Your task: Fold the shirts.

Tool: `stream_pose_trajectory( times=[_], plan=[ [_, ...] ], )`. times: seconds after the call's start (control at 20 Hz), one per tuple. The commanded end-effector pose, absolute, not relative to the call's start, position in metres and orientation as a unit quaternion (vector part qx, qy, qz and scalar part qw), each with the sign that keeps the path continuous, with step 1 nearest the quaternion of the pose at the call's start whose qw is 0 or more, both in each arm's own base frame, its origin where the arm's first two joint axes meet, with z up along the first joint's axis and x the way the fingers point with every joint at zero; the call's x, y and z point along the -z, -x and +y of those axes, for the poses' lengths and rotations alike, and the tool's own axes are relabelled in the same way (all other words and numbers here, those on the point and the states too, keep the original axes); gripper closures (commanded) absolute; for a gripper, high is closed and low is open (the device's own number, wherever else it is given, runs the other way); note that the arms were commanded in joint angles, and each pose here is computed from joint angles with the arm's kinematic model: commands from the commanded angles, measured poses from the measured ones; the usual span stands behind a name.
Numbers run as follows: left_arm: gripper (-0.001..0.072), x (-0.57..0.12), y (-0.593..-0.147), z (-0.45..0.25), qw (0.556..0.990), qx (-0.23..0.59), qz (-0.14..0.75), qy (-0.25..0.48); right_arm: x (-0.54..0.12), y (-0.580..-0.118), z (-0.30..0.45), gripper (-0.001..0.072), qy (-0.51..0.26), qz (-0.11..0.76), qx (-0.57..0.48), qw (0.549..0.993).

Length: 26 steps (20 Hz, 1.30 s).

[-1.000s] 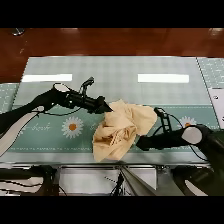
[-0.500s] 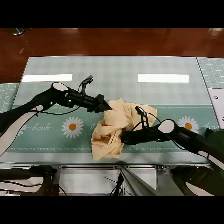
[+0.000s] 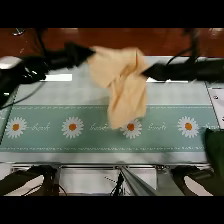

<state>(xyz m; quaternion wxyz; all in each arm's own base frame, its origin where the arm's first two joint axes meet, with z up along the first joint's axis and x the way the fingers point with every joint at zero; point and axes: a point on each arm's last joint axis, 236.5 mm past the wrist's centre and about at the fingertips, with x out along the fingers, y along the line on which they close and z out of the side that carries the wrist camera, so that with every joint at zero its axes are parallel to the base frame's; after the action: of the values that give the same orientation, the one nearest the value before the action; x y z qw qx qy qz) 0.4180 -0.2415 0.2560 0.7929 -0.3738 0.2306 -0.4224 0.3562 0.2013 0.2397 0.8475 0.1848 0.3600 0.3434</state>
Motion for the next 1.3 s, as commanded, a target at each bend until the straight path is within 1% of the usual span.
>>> stream_pose_trajectory(
  times=[0.0,0.15,0.25,0.3,0.4,0.5,0.6,0.75,0.9,1.0,1.1,1.25],
  plan=[
    [0.0683,-0.415,-0.388,-0.201,0.854,0.419,0.039,0.306,-0.394,-0.327,0.143,0.0691,-0.09,0.226,-0.303,0.922],
    [0.0684,-0.505,-0.317,-0.184,0.886,0.415,-0.068,0.195,-0.466,-0.263,0.14,0.0692,-0.025,0.148,-0.31,0.939],
    [0.0683,-0.53,-0.273,-0.177,0.897,0.404,-0.091,0.152,-0.486,-0.232,0.138,0.0692,-0.009,0.114,-0.306,0.945],
    [0.0683,-0.53,-0.251,-0.177,0.899,0.407,-0.087,0.136,-0.486,-0.219,0.135,0.0691,-0.001,0.111,-0.3,0.947],
    [0.0683,-0.51,-0.218,-0.187,0.896,0.43,-0.038,0.106,-0.481,-0.197,0.13,0.0691,0.016,0.12,-0.292,0.949],
    [0.0683,-0.474,-0.195,-0.2,0.882,0.461,0.04,0.087,-0.469,-0.186,0.125,0.0691,0.023,0.14,-0.283,0.949],
    [0.0683,-0.432,-0.181,-0.209,0.861,0.485,0.127,0.081,-0.442,-0.183,0.125,0.0691,0.021,0.184,-0.285,0.94],
    [0.0683,-0.363,-0.185,-0.21,0.841,0.481,0.23,0.095,-0.381,-0.193,0.125,0.0691,0.002,0.278,-0.287,0.917],
    [0.0683,-0.264,-0.201,-0.203,0.817,0.445,0.346,0.119,-0.301,-0.215,0.125,0.0691,-0.035,0.377,-0.283,0.881],
    [0.0682,-0.2,-0.222,-0.201,0.802,0.41,0.402,0.164,-0.25,-0.247,0.124,0.0691,-0.063,0.41,-0.269,0.869],
    [0.0682,-0.141,-0.251,-0.197,0.804,0.359,0.424,0.211,-0.204,-0.288,0.121,0.0691,-0.095,0.431,-0.245,0.863],
    [0.0682,-0.071,-0.29,-0.198,0.816,0.293,0.437,0.239,-0.151,-0.359,0.116,0.0691,-0.132,0.456,-0.213,0.854]
  ],
)
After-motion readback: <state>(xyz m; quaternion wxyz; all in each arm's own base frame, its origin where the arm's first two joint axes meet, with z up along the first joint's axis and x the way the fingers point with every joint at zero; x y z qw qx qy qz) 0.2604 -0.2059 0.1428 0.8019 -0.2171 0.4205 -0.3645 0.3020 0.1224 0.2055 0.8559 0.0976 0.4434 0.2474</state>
